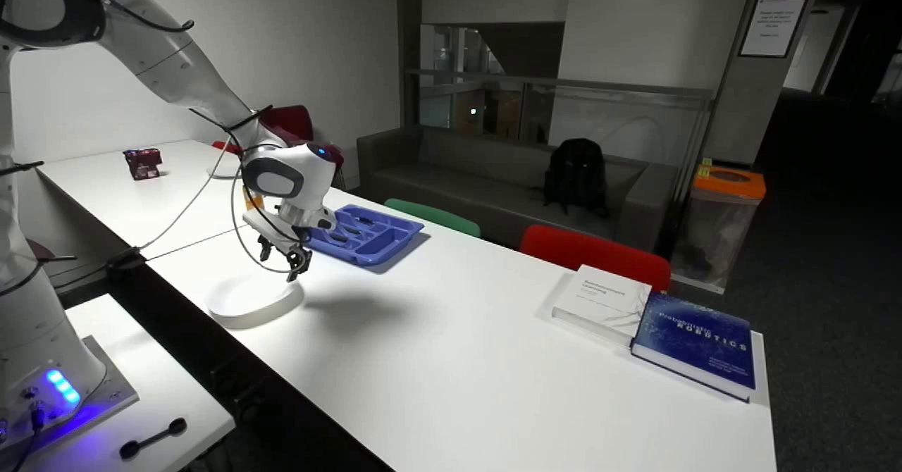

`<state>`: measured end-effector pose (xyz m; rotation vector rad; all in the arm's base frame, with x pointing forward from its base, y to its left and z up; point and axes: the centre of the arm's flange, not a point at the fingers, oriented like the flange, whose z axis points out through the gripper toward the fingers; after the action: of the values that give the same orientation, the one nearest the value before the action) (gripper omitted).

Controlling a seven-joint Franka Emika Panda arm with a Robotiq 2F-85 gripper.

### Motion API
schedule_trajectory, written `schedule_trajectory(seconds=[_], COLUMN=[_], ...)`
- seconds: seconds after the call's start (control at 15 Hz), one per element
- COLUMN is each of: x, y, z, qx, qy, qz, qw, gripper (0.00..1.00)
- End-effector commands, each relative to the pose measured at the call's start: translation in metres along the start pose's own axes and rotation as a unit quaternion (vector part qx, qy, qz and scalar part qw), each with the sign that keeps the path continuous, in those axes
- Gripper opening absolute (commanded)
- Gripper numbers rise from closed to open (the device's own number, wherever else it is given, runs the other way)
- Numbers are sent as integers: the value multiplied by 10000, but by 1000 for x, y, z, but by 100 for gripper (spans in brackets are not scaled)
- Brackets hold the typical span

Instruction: Move the white plate to the right, remove one silver spoon from the blue tray and place it behind the white plate

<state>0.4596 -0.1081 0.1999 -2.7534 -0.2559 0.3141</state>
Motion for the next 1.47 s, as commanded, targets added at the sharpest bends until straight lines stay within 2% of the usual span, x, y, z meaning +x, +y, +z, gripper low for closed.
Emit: schedule_trajectory(seconds=[0.0, 0.27, 0.53, 1.13, 1.4], x=[5, 6, 4, -1, -1], y=[9, 23, 34, 42, 46], z=[3, 13, 23, 29, 30], qx=[-218, -505, -550, -323, -80], qy=[161, 187, 40, -236, -318], qz=[-61, -85, -173, -406, -559], qw=[9996, 9985, 9983, 9984, 9979], gripper=[100, 100, 100, 100, 100])
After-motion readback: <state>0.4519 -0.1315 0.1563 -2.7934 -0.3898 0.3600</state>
